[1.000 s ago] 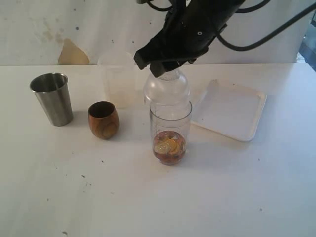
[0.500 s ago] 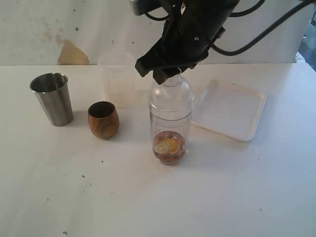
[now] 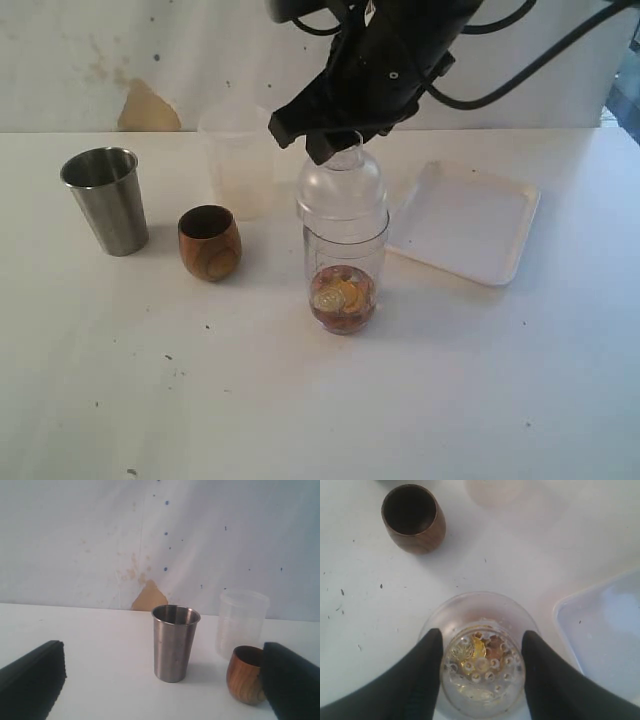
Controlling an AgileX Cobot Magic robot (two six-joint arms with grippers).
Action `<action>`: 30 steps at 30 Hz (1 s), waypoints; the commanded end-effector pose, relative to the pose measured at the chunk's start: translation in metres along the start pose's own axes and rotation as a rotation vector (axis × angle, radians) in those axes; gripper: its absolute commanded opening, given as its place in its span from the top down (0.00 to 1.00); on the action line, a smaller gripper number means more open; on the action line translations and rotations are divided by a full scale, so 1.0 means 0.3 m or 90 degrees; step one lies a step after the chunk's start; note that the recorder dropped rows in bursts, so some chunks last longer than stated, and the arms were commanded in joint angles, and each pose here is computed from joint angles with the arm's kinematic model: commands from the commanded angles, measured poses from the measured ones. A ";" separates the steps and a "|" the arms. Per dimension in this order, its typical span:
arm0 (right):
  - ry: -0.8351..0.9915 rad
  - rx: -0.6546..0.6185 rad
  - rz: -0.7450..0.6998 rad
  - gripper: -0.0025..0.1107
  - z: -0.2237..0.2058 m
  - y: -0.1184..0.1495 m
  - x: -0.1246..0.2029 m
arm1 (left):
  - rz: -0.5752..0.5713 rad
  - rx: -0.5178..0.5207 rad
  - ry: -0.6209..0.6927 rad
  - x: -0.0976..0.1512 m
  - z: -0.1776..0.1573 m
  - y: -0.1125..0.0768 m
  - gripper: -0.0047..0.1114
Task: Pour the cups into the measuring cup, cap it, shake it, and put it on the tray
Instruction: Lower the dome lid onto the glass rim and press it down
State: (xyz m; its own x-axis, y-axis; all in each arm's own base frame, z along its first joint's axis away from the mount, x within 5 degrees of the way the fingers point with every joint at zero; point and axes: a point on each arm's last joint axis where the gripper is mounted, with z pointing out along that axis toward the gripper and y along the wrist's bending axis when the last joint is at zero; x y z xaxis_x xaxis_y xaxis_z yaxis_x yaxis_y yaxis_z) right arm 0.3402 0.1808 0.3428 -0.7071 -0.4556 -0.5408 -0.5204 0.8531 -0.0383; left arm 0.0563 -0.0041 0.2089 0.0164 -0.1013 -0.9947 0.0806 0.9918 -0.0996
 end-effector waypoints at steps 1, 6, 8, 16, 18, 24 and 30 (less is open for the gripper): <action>-0.003 0.007 0.019 0.98 -0.006 -0.026 0.002 | 0.000 0.004 -0.001 0.004 0.000 -0.001 0.06; 0.004 0.011 0.031 0.98 -0.007 -0.040 0.006 | 0.000 0.004 -0.001 0.004 0.000 -0.001 0.06; 0.005 0.011 0.031 0.98 -0.007 -0.040 0.007 | 0.000 0.004 -0.001 0.004 0.000 -0.001 0.06; 0.012 -0.029 0.053 0.98 0.028 -0.020 0.028 | 0.000 0.004 -0.001 0.004 0.000 -0.001 0.06; 0.002 -0.037 0.053 0.98 0.028 -0.016 0.023 | 0.000 0.004 -0.001 0.004 0.000 -0.001 0.06; 0.002 -0.032 0.047 0.98 0.028 -0.019 0.023 | 0.000 0.004 -0.001 0.004 0.000 -0.001 0.06; 0.013 -0.024 0.039 0.98 0.028 -0.022 0.029 | 0.000 0.004 -0.001 0.004 0.000 -0.001 0.06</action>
State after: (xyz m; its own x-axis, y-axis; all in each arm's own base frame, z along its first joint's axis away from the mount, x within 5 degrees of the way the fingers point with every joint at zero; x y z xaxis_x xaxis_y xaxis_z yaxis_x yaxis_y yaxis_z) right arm 0.3417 0.1756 0.3307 -0.7527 -0.3997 -0.5231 -0.4903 0.8707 0.0401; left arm 0.0563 -0.0041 0.2089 0.0164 -0.1013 -0.9947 0.0806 0.9918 -0.0996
